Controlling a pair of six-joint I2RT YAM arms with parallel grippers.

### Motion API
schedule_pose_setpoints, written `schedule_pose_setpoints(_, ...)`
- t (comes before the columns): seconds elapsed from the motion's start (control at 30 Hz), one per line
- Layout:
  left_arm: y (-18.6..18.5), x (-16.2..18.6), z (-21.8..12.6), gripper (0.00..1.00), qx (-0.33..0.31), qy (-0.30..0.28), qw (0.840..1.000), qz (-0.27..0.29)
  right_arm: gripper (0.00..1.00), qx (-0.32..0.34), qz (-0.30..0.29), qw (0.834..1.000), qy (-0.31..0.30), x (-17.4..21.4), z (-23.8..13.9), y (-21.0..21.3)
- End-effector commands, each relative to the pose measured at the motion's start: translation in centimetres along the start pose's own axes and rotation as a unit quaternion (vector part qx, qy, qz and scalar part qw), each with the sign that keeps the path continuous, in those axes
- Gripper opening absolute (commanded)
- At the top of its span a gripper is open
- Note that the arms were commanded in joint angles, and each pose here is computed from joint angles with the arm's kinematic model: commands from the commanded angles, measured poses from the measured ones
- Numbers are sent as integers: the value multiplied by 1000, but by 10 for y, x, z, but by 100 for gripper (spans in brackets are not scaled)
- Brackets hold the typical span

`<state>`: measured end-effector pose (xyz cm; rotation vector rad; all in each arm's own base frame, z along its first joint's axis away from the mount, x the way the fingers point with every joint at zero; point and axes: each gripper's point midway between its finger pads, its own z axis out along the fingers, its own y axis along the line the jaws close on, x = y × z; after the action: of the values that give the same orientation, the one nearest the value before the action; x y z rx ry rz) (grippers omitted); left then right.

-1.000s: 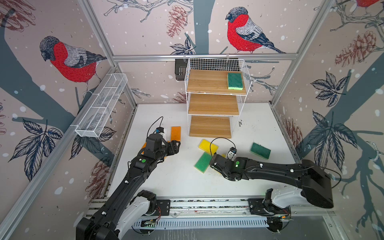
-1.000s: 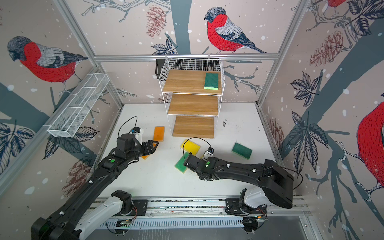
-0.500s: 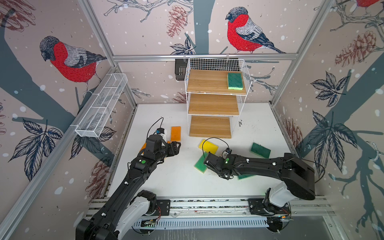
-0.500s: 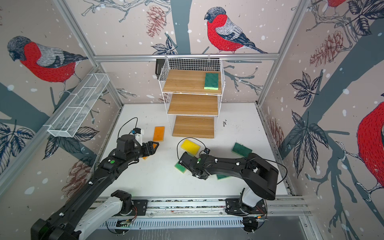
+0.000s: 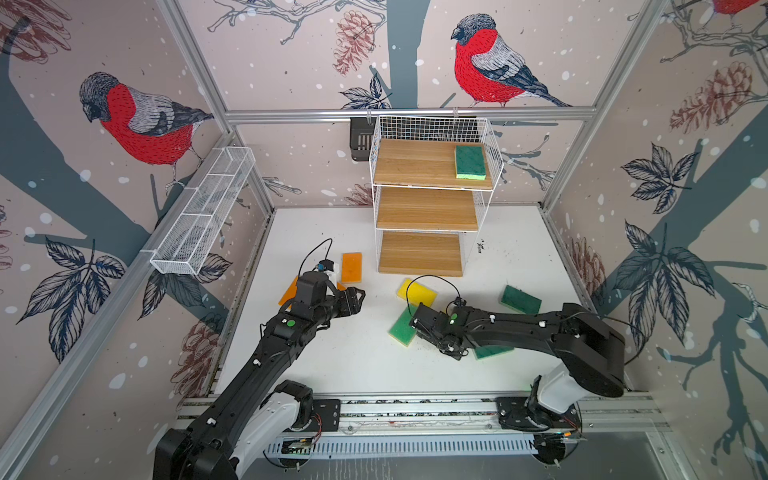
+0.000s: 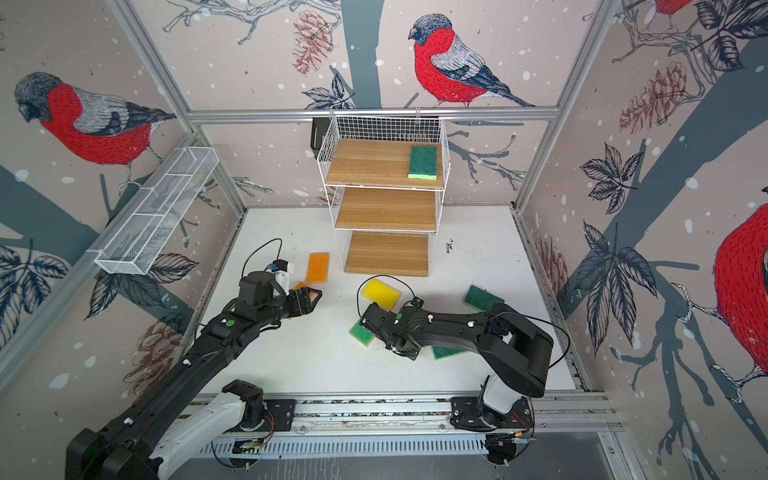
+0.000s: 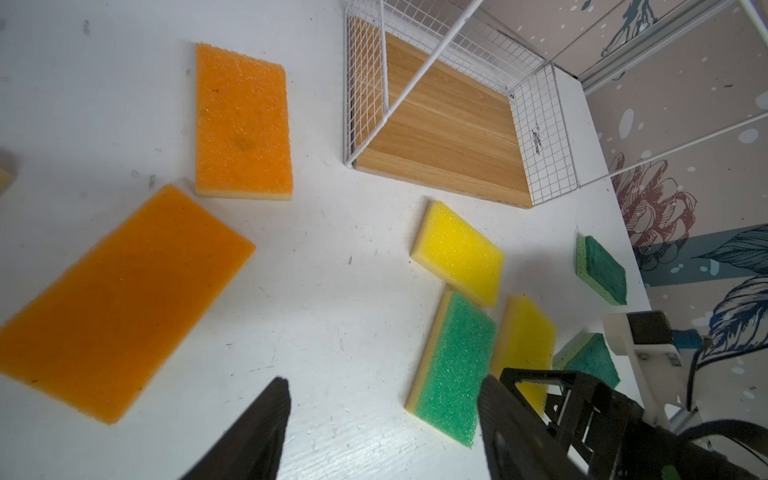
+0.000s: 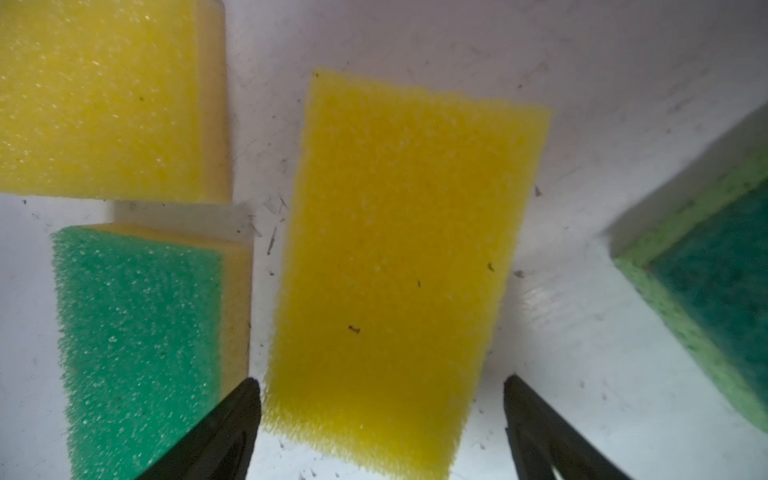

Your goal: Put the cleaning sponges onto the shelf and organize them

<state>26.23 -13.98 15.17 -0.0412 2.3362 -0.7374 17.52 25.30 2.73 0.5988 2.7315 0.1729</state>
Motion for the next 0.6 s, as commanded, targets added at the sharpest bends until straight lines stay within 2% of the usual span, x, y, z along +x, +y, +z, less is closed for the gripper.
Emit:
schedule_pose_setpoints(0.0, -22, -2, 4, 72, 55, -2, 998, 11, 91, 7, -9, 1000, 5, 1, 2, -4)
schedule_pose_setpoints(0.2, -26, 9, 14, 71, 46, 23, 998, 30, 90, 5, -8, 1000, 14, 3, 9, -8)
schedule_pose_setpoints(0.37, -21, 13, 18, 71, 19, 22, 999, 35, 89, 3, -9, 1000, 20, 3, 13, -11)
schedule_pose_setpoints(0.57, -23, 16, 23, 71, 25, 20, 999, 29, 89, 10, -19, 999, 24, 4, 17, -16)
